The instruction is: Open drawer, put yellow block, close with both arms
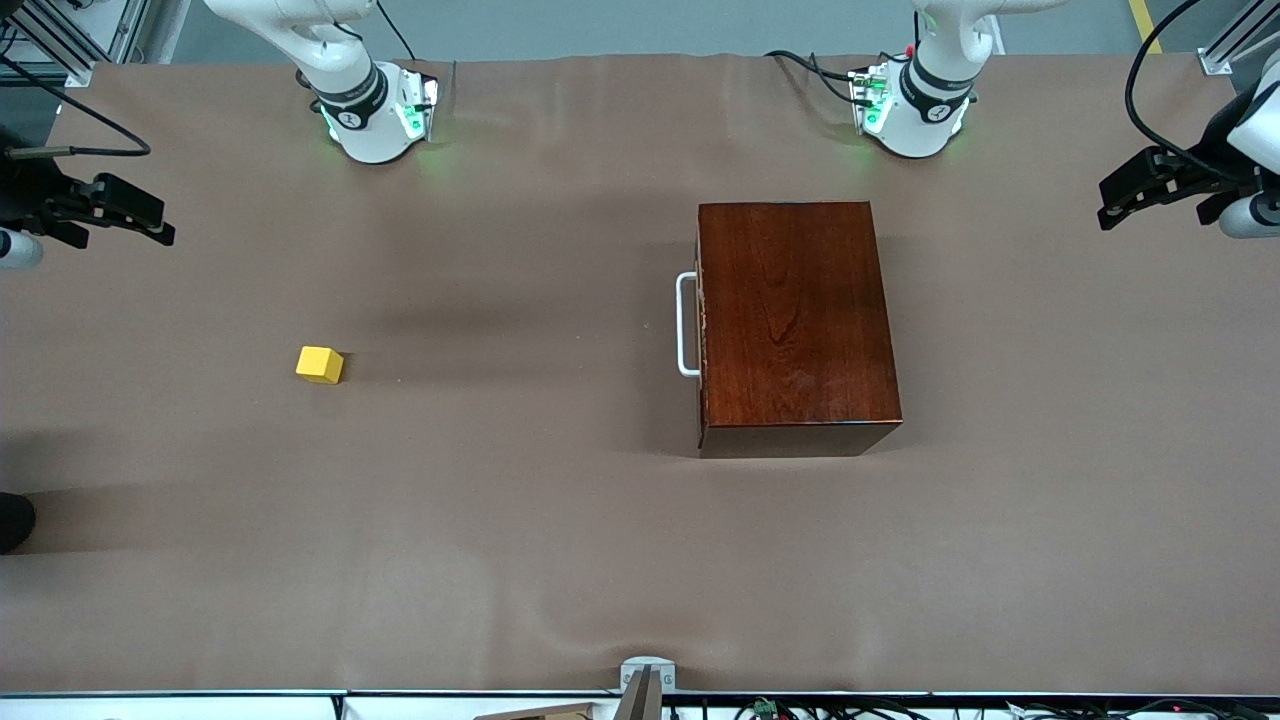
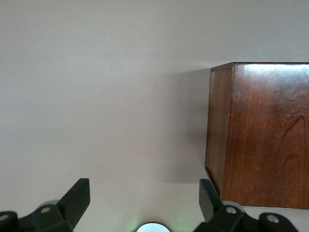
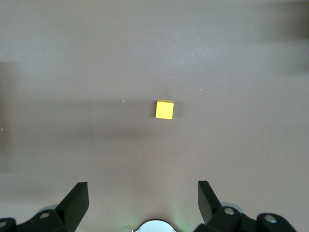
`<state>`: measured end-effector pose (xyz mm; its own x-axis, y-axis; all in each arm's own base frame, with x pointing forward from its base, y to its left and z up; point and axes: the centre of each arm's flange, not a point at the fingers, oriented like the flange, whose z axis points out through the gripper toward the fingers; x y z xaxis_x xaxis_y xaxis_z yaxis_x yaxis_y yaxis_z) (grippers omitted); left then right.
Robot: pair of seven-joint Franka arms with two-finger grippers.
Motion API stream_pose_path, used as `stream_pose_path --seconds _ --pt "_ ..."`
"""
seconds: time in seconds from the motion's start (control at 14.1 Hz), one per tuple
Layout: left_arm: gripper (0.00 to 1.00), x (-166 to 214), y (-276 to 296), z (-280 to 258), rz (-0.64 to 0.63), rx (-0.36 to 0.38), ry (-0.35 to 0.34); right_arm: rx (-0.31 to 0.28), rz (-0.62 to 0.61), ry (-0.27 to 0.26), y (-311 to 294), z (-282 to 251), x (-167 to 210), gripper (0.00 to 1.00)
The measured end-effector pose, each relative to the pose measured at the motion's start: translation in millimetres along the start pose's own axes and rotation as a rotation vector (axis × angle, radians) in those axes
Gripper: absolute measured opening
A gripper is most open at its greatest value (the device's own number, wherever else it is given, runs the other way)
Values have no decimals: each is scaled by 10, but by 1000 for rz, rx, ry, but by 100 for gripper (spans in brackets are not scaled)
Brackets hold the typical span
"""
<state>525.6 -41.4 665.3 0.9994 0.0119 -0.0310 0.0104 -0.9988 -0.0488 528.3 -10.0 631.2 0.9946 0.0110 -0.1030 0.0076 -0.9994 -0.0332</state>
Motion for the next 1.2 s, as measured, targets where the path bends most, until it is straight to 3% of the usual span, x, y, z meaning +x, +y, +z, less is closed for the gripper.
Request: stream_pose_path --seconds 0.78,1.2 --pt "100 -61 60 -87 11 1 -2 1 4 -3 23 5 -3 100" --pt "100 -167 1194 90 108 14 -38 1 6 -5 31 12 -3 100"
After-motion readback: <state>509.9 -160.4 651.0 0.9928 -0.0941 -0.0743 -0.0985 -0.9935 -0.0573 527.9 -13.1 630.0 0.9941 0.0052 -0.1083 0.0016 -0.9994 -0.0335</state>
